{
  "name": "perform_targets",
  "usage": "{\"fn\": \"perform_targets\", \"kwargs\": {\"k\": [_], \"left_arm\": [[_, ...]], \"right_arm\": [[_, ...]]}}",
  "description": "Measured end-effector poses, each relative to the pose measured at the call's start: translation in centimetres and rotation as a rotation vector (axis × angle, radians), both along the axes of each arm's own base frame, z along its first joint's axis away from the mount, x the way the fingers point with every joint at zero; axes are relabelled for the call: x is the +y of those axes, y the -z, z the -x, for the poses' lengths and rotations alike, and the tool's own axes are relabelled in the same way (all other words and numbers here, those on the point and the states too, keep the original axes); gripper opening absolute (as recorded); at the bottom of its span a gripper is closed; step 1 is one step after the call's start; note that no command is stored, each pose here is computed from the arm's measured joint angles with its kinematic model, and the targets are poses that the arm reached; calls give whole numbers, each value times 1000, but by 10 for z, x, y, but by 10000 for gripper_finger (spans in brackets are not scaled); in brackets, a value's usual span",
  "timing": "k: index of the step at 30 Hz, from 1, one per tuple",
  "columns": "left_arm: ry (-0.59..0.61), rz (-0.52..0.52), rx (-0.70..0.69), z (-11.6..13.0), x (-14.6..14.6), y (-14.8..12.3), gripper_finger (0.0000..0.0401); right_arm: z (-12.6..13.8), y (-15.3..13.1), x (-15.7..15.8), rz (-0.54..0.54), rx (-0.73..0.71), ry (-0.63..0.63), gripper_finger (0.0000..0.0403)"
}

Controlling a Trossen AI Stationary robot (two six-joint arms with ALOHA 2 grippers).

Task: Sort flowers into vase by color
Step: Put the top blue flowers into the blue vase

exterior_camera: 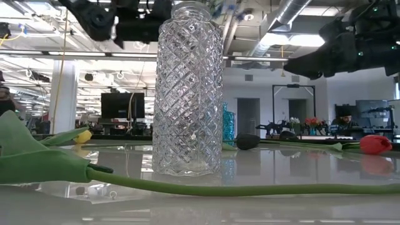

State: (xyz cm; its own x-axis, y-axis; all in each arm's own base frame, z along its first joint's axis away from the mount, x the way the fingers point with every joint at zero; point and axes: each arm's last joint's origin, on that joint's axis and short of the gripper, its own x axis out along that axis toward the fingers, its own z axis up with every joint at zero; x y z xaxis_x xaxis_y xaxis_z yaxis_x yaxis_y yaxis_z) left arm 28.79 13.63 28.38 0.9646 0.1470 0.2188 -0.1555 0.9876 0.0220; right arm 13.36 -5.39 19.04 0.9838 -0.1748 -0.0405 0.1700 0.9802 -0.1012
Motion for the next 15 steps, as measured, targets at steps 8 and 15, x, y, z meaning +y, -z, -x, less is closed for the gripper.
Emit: {"fn": "perform_targets", "kwargs": {"k": [8,15], "left_arm": [[39,73,-208,-37,-2,54,2],[72,196,-221,-49,5,95,2]], "right_arm": [[-3,2,-1,-6,13,-1,221],[-3,3,-1,-8,15,-1,221]]}}
